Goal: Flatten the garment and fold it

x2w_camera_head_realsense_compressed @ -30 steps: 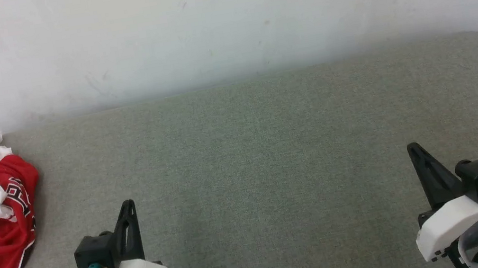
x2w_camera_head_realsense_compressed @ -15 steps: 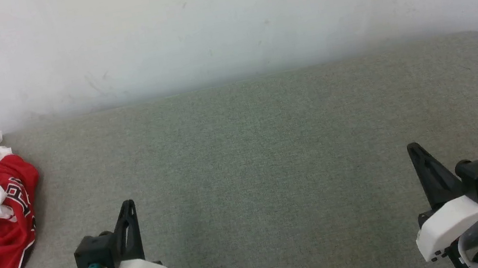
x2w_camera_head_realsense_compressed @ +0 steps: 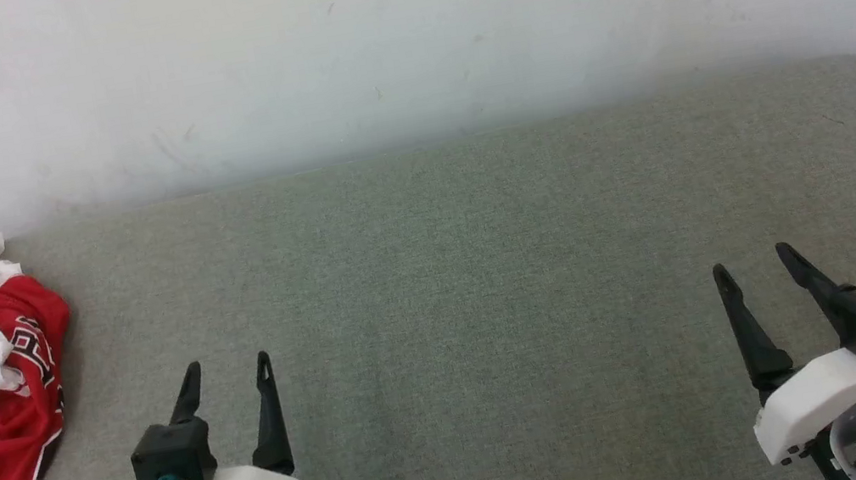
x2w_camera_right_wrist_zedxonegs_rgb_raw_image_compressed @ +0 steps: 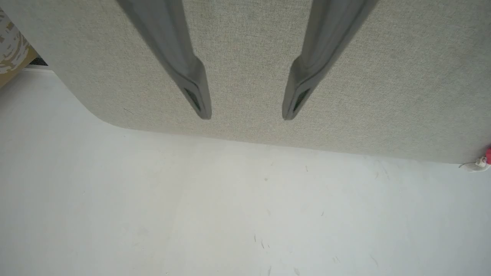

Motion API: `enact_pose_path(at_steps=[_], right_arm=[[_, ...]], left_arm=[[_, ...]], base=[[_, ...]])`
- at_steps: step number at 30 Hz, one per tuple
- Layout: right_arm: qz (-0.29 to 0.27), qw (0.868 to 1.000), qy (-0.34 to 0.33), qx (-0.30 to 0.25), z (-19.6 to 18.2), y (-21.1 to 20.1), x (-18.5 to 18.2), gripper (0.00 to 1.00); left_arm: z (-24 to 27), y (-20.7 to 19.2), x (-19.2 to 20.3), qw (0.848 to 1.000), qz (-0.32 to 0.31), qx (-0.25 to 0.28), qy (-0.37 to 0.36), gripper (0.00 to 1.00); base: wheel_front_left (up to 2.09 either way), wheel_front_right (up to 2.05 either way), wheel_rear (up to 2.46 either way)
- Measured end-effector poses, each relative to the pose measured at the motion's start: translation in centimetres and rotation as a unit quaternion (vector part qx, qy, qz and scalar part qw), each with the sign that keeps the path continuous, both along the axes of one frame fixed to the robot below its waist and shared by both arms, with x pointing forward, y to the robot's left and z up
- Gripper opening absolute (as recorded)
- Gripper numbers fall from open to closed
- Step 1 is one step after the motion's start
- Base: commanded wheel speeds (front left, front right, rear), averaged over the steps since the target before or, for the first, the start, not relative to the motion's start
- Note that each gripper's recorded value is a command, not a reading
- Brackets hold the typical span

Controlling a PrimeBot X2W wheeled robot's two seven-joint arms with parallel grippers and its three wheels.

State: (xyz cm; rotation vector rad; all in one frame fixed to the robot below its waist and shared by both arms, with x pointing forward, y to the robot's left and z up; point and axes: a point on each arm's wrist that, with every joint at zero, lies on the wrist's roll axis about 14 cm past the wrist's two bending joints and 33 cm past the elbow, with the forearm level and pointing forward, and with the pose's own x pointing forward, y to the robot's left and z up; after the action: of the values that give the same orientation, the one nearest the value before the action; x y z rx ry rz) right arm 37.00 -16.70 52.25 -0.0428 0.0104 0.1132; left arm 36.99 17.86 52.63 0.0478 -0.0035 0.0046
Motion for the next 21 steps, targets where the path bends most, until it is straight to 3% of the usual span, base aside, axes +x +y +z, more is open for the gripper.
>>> enact_pose_path(at_steps=[21], right_arm=[[0.002,1.000,-0.014,0.007,0.1,0.1,0.8,1.00]], left_arm=[[0.6,1.7,-0.6,0.999,0.023,-0.013,-0.022,1.00]], base=[[0.00,0.00,0.00]])
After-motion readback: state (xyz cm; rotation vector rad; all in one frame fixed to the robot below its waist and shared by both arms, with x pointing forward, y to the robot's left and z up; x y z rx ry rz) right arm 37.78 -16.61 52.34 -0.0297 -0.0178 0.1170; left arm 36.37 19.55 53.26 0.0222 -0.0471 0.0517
